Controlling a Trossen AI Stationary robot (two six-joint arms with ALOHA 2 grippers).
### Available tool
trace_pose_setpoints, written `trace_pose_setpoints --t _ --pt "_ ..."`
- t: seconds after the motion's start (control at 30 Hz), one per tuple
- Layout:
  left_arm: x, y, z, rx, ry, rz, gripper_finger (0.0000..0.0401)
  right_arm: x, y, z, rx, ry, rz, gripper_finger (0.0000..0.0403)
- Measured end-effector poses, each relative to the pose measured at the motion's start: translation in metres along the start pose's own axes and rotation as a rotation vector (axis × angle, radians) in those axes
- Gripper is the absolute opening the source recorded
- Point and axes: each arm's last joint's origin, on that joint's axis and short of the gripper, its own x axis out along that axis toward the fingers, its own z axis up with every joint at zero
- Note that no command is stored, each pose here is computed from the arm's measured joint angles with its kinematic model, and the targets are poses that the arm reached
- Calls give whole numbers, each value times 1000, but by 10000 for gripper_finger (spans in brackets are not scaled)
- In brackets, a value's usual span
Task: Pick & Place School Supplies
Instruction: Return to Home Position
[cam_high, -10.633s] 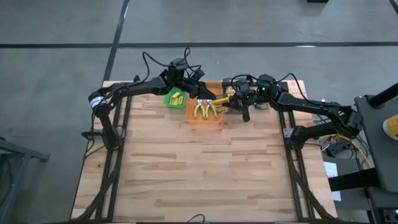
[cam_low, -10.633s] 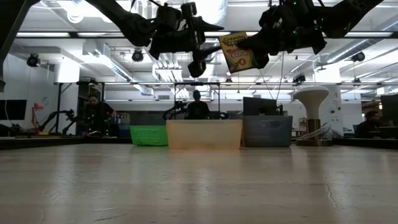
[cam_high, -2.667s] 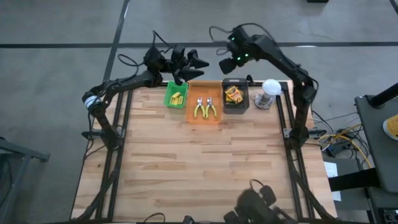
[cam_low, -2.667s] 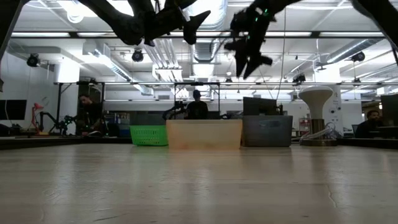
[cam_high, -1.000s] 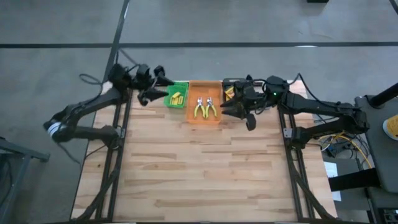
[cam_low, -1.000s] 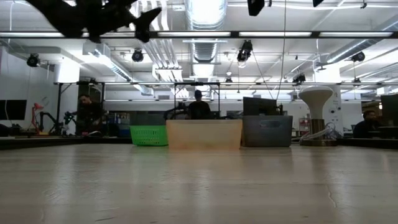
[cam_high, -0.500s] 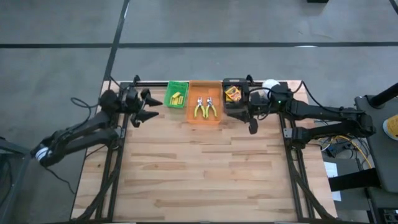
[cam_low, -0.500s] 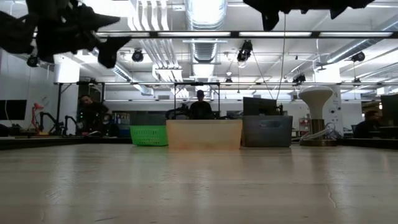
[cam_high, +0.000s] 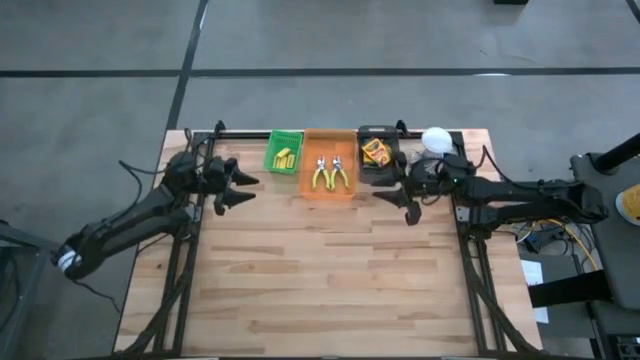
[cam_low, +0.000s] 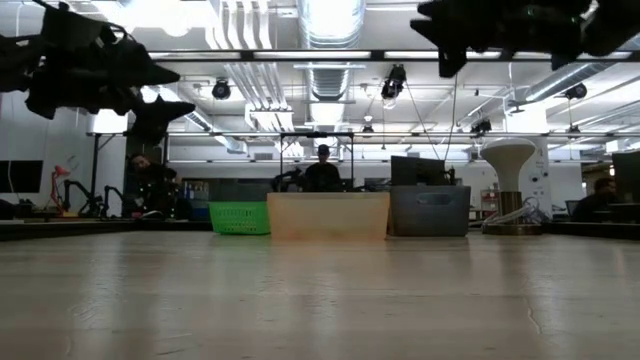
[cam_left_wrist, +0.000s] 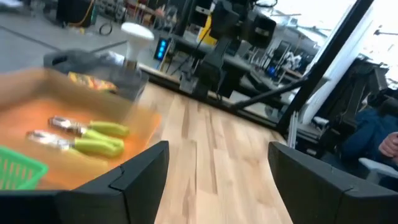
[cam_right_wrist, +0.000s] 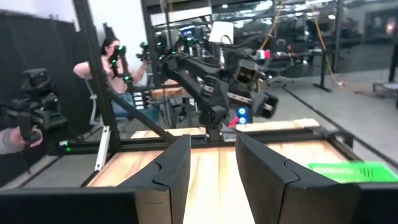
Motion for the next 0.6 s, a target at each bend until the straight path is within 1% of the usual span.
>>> trace_pose_setpoints --t 0.07,0.13,0.27,0.4,0.6 --pt "-1 -1 -2 -4 12 4 280 -5 0 -11 29 -4 -8 127" --pt "-3 -3 0 16 -5 -1 280 -11 0 -21 47 -23 -9 130" --pt "-5 -7 2 66 -22 -6 280 -24 3 -36 38 -114 -6 132" --pt "-8 -8 -3 64 -15 4 280 -36 5 -51 52 -183 -17 128" --pt "-12 -7 -17 47 -20 8 280 -47 4 -69 133 -168 -70 119"
